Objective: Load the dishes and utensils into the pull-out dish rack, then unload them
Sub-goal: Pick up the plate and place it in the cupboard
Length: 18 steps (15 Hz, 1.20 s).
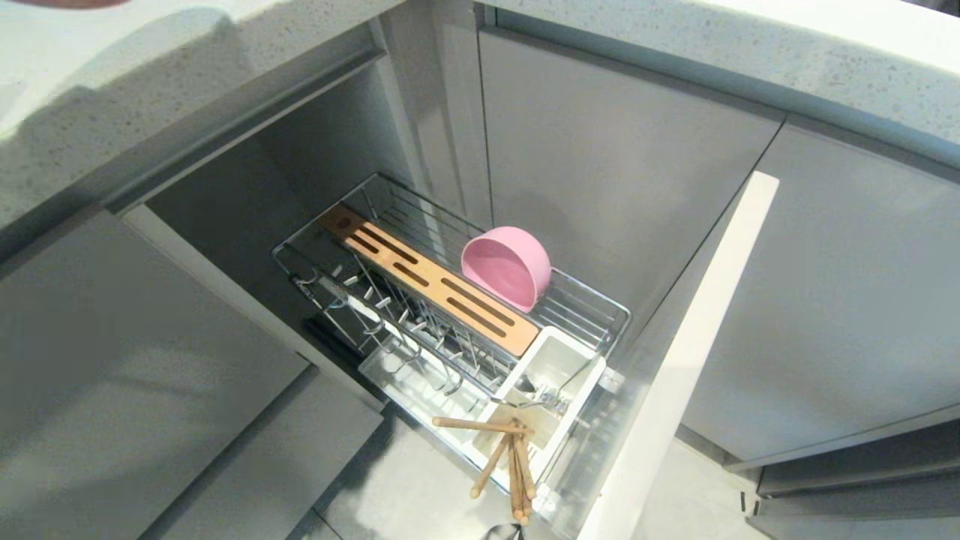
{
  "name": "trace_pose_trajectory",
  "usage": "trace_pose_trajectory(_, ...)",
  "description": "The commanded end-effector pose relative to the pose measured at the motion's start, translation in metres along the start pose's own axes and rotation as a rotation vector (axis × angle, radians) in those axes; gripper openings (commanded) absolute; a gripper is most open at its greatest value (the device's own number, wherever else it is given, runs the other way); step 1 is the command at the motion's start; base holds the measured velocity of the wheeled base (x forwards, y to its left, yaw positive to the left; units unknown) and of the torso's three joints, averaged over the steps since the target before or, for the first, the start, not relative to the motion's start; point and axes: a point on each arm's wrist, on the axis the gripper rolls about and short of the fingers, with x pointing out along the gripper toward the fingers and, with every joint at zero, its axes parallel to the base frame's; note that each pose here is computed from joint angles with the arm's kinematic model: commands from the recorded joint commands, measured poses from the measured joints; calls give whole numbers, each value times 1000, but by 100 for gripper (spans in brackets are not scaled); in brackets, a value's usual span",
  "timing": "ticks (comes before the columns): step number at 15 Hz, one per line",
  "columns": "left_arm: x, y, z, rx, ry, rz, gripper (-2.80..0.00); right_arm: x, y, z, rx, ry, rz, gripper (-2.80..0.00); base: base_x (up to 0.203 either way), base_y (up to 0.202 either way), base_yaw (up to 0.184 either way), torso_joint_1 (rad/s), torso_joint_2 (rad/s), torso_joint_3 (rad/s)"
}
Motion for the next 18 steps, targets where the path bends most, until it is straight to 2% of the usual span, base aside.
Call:
trace_pose_trajectory(1, -21, -7, 2, -118, 77, -108, -280, 0, 0, 0, 0, 1, 0, -280, 0, 0, 0, 0, 0, 0)
trace_pose_trajectory(2, -24, -8, 2, -167, 109, -143, -280, 0, 0, 0, 0, 1, 0, -280, 0, 0, 0, 0, 0, 0)
trace_pose_trajectory(4, -28, -5, -5, -246, 169, -154, -280, 0, 0, 0, 0, 1, 0, -280, 0, 0, 0, 0, 0, 0)
trace_pose_trajectory(7, -25, 9, -27, -277, 254, -89, -280, 0, 0, 0, 0, 0, 2, -280, 0, 0, 0, 0, 0, 0)
trace_pose_trajectory(9, -19, 20, -43, -267, 286, 48, -280, 0, 0, 0, 0, 1, 0, -280, 0, 0, 0, 0, 0, 0)
trace_pose_trajectory(12, -16, 34, -61, -229, 311, 208, -280, 0, 0, 0, 0, 1, 1, -280, 0, 0, 0, 0, 0, 0)
trace_pose_trajectory(15, 2, 48, -85, -157, 280, 358, -280, 0, 0, 0, 0, 1, 1, -280, 0, 0, 0, 0, 0, 0)
trace_pose_trajectory(18, 22, 54, -132, -137, 282, 508, -280, 0, 0, 0, 0, 1, 1, -280, 0, 0, 0, 0, 0, 0)
